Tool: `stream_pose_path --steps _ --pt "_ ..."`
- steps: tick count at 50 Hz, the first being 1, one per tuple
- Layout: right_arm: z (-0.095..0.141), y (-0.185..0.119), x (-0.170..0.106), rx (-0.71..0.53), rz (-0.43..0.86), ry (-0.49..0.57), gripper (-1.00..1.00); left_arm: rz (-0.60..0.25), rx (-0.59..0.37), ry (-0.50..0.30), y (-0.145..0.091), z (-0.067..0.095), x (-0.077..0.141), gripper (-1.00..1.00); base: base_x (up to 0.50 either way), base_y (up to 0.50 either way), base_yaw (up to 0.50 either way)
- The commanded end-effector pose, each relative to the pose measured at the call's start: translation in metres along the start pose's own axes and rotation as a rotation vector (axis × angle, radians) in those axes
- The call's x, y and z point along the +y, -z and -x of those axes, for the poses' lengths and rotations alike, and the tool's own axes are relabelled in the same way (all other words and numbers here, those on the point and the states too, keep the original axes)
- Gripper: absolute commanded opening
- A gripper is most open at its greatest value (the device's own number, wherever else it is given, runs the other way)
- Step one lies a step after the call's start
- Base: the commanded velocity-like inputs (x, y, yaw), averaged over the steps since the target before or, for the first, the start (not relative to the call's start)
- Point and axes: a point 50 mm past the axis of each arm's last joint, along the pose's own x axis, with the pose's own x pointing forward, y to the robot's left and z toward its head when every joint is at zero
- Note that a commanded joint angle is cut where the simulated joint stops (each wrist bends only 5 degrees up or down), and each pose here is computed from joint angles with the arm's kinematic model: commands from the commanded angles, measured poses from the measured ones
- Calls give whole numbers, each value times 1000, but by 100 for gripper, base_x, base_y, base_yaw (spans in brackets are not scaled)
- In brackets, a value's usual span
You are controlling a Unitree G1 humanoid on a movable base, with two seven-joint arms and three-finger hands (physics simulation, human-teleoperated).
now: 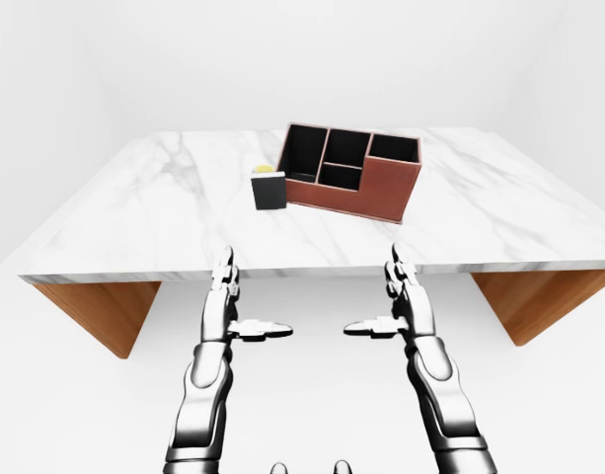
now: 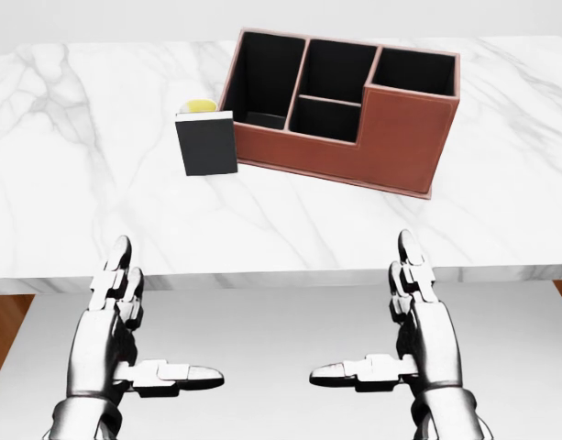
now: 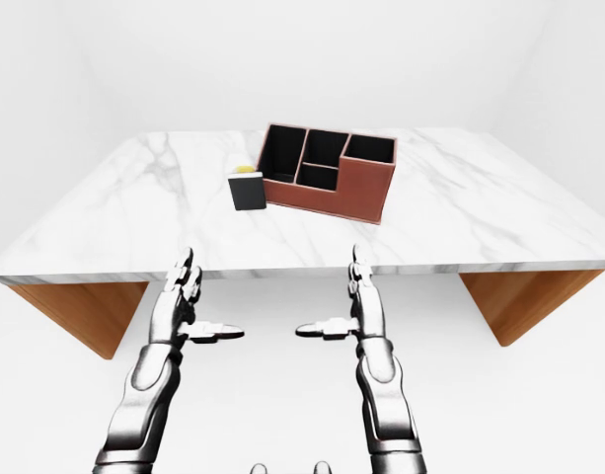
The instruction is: Pick up the book and place it in the caddy.
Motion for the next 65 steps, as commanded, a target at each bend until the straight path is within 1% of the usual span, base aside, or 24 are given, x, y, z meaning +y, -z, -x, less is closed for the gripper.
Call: stream_pose_path --steps 1,2,4,5,7,9,11,16,19,22,27,31,34,37,38,42,44,49,50,55,59,65 --pt "4 1 -7 4 8 -31 100 2 27 9 -2 -2 5 100 0 0 0" --pt "4 -1 -6 -3 21 -53 100 -3 27 15 -3 -2 4 100 0 0 0" --pt "2 1 -8 9 1 -52 100 -5 26 17 -5 -5 3 100 0 0 0" --pt "0 1 -10 11 6 -49 100 -3 22 13 -6 -8 3 100 0 0 0" --pt "-1 2 -10 15 7 -49 100 -5 23 10 -6 -11 3 100 0 0 0" --pt "-2 1 -13 21 10 -51 100 -23 22 25 -7 -14 2 100 0 0 0" --pt "-1 0 -13 14 25 -56 100 -25 27 7 -6 -16 3 100 0 0 0" --pt "0 -7 -15 9 43 -65 100 -27 -18 5 -18 -20 4 100 0 0 0" --pt "0 -13 -17 0 61 -74 100 -63 -43 30 -24 -21 4 100 0 0 0" --pt "3 -18 -16 -16 80 -91 100 -62 -65 28 -29 -20 4 100 0 0 0" --pt "2 -34 -16 -78 107 -103 100 -71 -101 19 -38 -22 7 100 0 0 0" --pt "0 -39 -18 -98 114 -105 100 -80 -117 24 -42 -20 8 100 0 0 0" --pt "-1 -46 -20 -123 124 -106 100 -85 -150 23 -50 -22 9 100 0 0 0" --pt "-1 -56 -20 -168 137 -109 100 -87 -165 21 -54 -24 10 100 0 0 0" --pt "-1 -56 -20 -166 139 -112 100 -88 -166 20 -55 -24 10 100 0 0 0" --pt "0 -76 -20 -250 160 -117 100 -101 -177 20 -58 -26 11 100 0 0 0" --pt "0 -76 -20 -249 162 -118 100 -102 -185 20 -60 -26 12 100 0 0 0" --pt "3 -97 -16 -338 190 -128 100 -105 -245 6 -75 -27 14 100 0 0 0" --pt "3 -97 -16 -339 190 -127 100 -105 -246 6 -75 -27 15 100 0 0 0" --pt "9 -115 -14 -420 208 -133 100 -106 -312 4 -91 -26 17 100 0 0 0" --pt "9 -119 -12 -437 217 -138 100 -104 -343 6 -99 -25 18 100 0 0 0" --pt "8 -114 -10 -417 228 -141 100 -109 -336 14 -96 -22 18 100 0 0 0"
